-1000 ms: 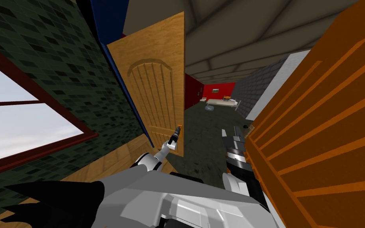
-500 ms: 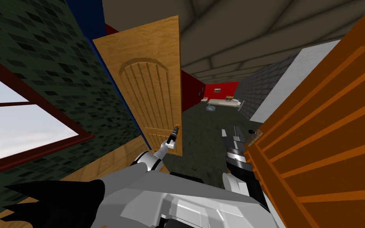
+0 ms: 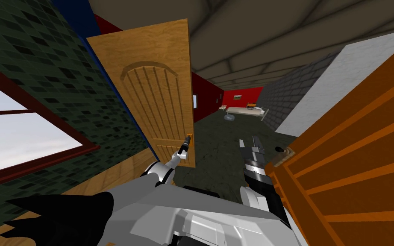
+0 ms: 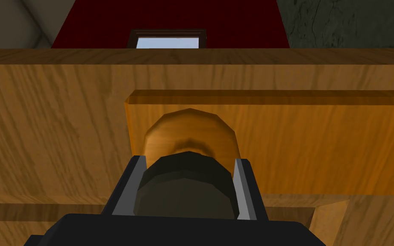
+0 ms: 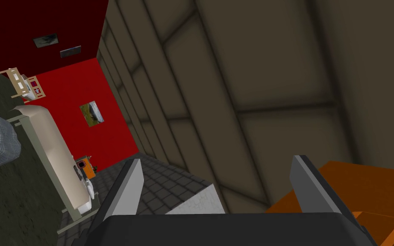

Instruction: Push the door open

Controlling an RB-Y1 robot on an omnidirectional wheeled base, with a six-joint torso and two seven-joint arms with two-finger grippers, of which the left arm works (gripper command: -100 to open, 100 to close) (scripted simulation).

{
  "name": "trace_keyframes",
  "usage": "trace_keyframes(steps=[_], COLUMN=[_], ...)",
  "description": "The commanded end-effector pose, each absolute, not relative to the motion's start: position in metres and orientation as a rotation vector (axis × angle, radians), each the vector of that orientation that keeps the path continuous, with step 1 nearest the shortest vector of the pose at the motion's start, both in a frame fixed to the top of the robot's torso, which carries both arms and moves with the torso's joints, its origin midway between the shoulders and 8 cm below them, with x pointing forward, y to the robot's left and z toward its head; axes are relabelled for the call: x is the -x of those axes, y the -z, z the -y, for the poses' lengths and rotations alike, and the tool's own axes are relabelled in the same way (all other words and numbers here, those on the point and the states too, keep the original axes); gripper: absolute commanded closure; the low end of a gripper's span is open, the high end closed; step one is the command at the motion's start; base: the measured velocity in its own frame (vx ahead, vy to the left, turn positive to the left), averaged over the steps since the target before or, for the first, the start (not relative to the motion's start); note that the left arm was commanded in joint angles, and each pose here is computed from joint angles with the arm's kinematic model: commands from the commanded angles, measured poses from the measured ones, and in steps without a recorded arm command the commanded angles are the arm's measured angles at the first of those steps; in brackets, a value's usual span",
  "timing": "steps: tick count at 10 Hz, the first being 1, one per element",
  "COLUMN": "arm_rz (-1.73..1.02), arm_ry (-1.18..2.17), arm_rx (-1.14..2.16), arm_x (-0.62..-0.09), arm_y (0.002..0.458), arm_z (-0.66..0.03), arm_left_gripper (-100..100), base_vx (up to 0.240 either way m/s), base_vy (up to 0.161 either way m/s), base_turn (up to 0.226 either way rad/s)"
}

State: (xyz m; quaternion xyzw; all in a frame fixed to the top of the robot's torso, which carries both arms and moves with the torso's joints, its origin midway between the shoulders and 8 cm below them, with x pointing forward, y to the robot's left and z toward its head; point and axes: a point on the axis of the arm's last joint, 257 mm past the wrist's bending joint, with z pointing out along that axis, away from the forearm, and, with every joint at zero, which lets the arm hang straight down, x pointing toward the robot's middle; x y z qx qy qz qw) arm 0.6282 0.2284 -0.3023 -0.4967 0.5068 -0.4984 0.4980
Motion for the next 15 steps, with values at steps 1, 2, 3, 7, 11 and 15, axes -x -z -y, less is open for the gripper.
trace_keyframes(steps=[1,2,3,7,11,15], arm_rz=[-1.233,-1.211,-1.184,-1.146,-1.107,-1.080], arm_ry=[1.175,1.197,1.172,1.137,1.102,1.079], arm_rx=[1.225,1.201,1.220,1.245,1.269,1.286], arm_x=[-0.620,-0.625,-0.625,-0.624,-0.622,-0.619], arm_y=[0.314,0.299,0.298,0.298,0.297,0.296], arm_z=[-0.243,-0.240,-0.259,-0.285,-0.312,-0.330], arm_left_gripper=[100,100,100,100,100,100], base_vx=[0.062,-0.004,0.081,0.161,0.151,0.153], base_vy=[-0.036,0.027,-0.089,-0.151,-0.120,-0.092], base_turn=[0.002,-0.007,0.082,0.083,0.067,0.046])
